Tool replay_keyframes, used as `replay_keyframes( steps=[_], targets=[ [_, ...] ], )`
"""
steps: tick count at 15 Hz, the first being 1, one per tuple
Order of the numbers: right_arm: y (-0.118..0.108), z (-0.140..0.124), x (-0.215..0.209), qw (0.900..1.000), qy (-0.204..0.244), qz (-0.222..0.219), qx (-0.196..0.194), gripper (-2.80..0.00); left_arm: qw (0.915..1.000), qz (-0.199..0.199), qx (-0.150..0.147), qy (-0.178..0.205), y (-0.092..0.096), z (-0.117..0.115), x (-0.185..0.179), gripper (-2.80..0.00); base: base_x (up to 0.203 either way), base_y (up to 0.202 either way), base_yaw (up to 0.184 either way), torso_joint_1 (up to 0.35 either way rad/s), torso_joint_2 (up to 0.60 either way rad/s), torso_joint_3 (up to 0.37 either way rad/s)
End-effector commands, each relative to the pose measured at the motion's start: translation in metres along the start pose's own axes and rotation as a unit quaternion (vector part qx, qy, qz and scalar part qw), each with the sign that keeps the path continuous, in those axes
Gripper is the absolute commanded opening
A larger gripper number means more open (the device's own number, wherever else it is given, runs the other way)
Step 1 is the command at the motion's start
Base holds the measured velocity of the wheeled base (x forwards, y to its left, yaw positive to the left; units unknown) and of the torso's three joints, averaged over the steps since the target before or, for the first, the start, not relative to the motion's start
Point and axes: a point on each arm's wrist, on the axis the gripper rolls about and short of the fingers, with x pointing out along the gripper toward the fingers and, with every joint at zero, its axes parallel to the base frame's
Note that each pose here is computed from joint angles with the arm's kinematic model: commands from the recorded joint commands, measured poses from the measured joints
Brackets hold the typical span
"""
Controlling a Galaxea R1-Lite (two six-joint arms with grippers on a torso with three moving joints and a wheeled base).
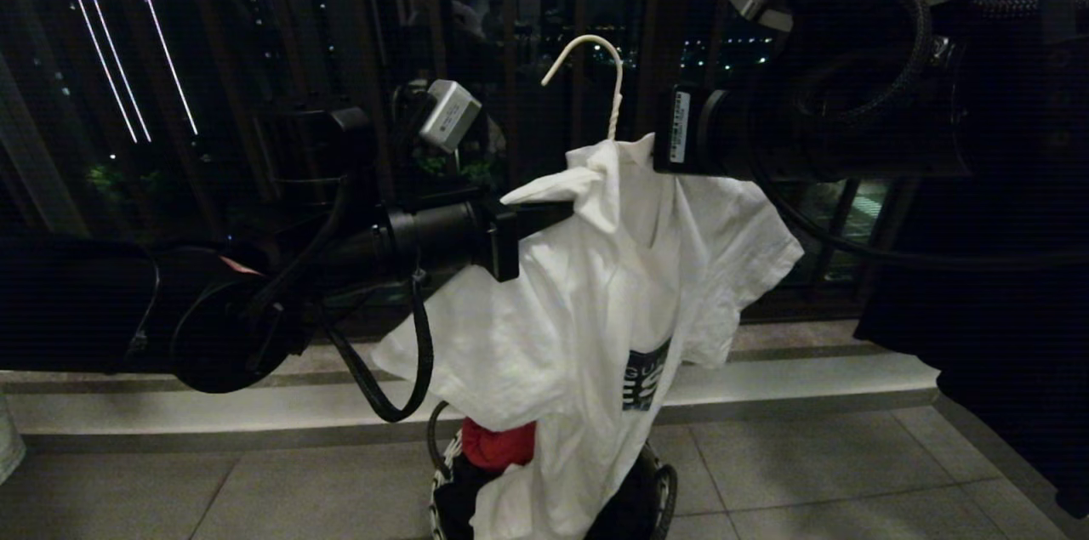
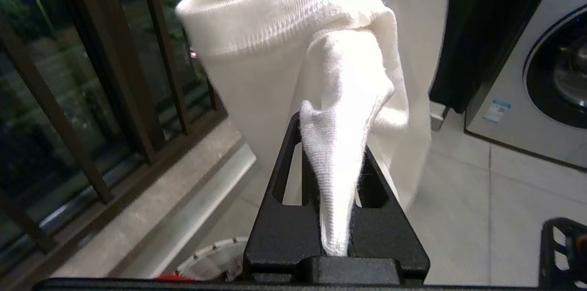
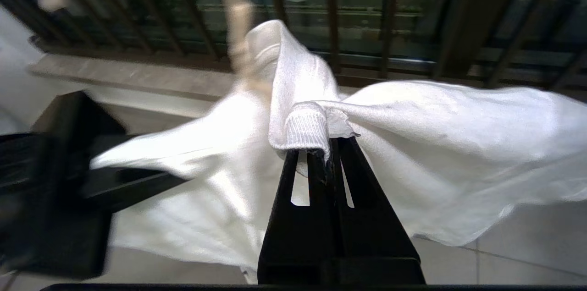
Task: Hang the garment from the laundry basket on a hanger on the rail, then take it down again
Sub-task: Hang the clothes on the clothes rack
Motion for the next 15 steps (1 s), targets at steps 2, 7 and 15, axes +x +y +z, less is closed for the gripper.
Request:
replay_keyframes(
  steps=[2,7,15],
  targets=[
    [0.0116,0.0016,-0.0039,1.000,-0.005,0.018,-0.001,-2.80,0.9997,0.005,0.011,-0.019,0.0032,-0.0052,0.0045,-2.80,0.000,0.000,0.000,0.000,0.00,0.000],
    [0.0170,0.0017,-0.0045,1.000,-0.007,0.026,-0.003,-2.80,0.9987,0.024,0.020,-0.041,0.0021,-0.0055,0.0090,-2.80,0.000,0.000,0.000,0.000,0.00,0.000],
    [0.0192,-0.0004,0.0024,1.000,-0.007,0.025,-0.004,-2.80,0.9987,0.022,0.011,-0.044,0.0008,-0.0036,0.0080,-2.80,0.000,0.000,0.000,0.000,0.00,0.000]
  ],
)
